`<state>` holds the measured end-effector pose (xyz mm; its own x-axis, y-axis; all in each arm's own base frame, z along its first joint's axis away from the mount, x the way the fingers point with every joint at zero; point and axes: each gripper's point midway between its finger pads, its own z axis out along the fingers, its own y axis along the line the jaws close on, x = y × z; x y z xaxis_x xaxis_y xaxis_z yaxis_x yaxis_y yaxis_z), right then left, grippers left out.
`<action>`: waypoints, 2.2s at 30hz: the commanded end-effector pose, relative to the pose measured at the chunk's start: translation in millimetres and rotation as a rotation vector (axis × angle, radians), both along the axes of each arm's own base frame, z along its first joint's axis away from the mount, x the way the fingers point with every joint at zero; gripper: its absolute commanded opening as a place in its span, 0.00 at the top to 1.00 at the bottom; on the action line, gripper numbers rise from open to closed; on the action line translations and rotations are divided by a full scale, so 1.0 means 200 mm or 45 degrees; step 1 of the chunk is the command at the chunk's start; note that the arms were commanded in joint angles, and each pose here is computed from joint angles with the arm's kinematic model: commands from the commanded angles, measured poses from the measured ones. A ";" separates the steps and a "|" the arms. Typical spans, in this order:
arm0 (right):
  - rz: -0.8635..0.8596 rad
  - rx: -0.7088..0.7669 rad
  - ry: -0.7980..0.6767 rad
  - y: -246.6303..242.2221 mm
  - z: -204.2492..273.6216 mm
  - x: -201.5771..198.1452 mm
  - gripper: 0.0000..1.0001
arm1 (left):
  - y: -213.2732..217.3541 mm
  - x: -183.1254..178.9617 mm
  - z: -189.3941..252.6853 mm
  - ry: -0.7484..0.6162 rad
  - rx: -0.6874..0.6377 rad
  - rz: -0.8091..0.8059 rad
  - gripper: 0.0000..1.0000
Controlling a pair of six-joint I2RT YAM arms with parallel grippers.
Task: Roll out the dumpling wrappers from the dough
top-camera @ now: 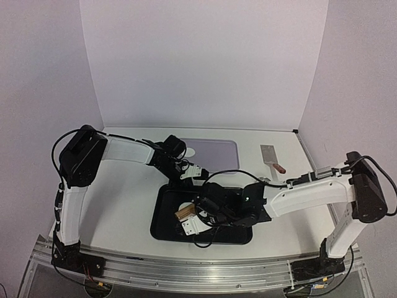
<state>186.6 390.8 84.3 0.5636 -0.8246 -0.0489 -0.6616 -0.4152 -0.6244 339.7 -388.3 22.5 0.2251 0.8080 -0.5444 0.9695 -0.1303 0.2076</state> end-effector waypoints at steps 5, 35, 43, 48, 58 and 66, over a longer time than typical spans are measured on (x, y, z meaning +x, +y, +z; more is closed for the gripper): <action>0.025 -0.426 0.313 -0.23 -0.41 -0.13 1.00 | 0.08 -0.01 -0.14 -0.059 0.131 -0.057 1.00; -0.018 -0.557 0.369 -0.36 -0.50 -0.19 1.00 | 0.07 0.00 -0.13 -0.067 0.117 -0.055 1.00; -0.051 -0.579 0.390 -0.45 -0.50 -0.31 1.00 | 0.07 -0.01 -0.12 -0.068 0.107 -0.058 1.00; -0.067 -0.623 0.405 -0.54 -0.48 -0.39 1.00 | 0.07 -0.01 -0.12 -0.069 0.104 -0.056 1.00; -0.053 -0.563 0.401 -0.30 -0.56 -0.22 1.00 | 0.07 -0.01 -0.12 -0.061 0.109 -0.047 1.00; -0.100 -0.627 0.442 -0.52 -0.56 -0.47 1.00 | 0.07 -0.01 -0.12 -0.051 0.098 -0.044 1.00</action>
